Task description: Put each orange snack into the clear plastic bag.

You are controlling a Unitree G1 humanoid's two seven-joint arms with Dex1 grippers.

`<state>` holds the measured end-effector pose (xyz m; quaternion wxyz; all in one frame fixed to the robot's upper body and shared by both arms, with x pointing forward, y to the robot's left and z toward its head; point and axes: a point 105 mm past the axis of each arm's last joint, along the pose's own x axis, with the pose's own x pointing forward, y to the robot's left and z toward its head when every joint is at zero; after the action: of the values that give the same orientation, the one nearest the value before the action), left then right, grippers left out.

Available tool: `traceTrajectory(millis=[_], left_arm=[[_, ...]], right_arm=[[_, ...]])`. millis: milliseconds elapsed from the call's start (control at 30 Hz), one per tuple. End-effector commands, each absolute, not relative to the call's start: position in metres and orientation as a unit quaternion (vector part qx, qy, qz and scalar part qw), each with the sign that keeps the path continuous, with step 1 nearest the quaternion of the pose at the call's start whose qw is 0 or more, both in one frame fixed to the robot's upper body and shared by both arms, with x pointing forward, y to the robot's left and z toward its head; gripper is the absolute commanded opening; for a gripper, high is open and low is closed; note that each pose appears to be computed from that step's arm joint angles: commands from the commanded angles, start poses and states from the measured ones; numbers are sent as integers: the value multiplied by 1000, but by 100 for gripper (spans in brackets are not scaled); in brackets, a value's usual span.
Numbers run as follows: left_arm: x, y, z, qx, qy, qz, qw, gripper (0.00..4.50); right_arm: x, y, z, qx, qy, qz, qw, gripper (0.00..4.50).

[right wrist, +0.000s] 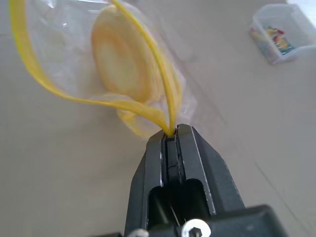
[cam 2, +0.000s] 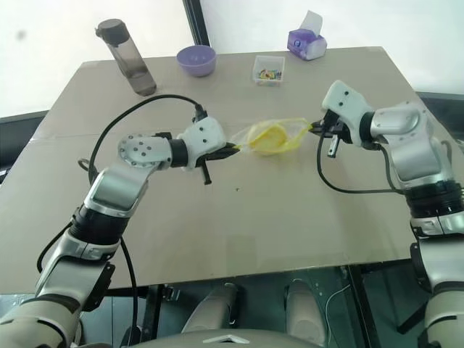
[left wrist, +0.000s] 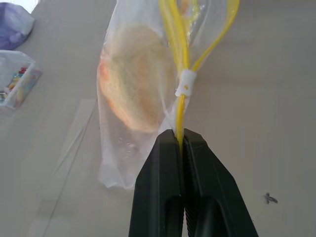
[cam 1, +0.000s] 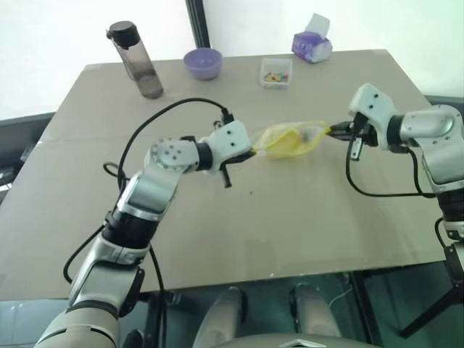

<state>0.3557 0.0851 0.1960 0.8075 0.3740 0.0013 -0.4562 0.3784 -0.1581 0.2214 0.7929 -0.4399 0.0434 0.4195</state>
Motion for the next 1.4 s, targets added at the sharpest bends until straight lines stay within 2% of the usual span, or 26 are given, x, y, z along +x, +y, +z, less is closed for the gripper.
traceTrajectory(millis=[33, 67, 133, 167, 267, 400, 500, 567, 600, 800, 933, 1100, 1400], left_arm=[[363, 85, 218, 388, -44, -421, 819, 0], [364, 85, 219, 380, -41, -419, 823, 0], [354, 86, 206, 383, -9, -453, 805, 0], [358, 90, 205, 393, -8, -436, 810, 0], [362, 100, 207, 397, -3, -414, 819, 0], [360, 104, 203, 414, 4, -412, 812, 0], [359, 101, 206, 399, -12, -411, 820, 0], [358, 97, 209, 385, -26, -412, 825, 0], [357, 95, 212, 376, -35, -412, 829, 0], [355, 89, 217, 325, -80, -408, 849, 0], [356, 89, 216, 329, -116, -395, 850, 0], [354, 90, 209, 354, -122, -396, 838, 0], [349, 85, 220, 398, -161, -382, 819, 0]], right_arm=[[374, -147, 236, -438, 7, 432, 789, 8], [379, -147, 239, -444, -3, 417, 793, 8], [365, -142, 223, -429, 34, 472, 770, 8], [363, -139, 222, -427, 31, 479, 766, 8], [391, -145, 242, -451, -18, 390, 803, 8], [397, -157, 244, -476, -14, 375, 795, 8], [393, -158, 249, -474, -21, 382, 793, 87], [390, -159, 251, -479, -24, 383, 790, 186], [388, -159, 252, -481, -27, 383, 788, 221], [355, -130, 281, -464, -85, 431, 769, 221], [335, -98, 281, -443, -109, 479, 750, 221], [330, -77, 269, -460, -118, 496, 727, 221], [326, -47, 254, -453, -133, 530, 704, 221]])
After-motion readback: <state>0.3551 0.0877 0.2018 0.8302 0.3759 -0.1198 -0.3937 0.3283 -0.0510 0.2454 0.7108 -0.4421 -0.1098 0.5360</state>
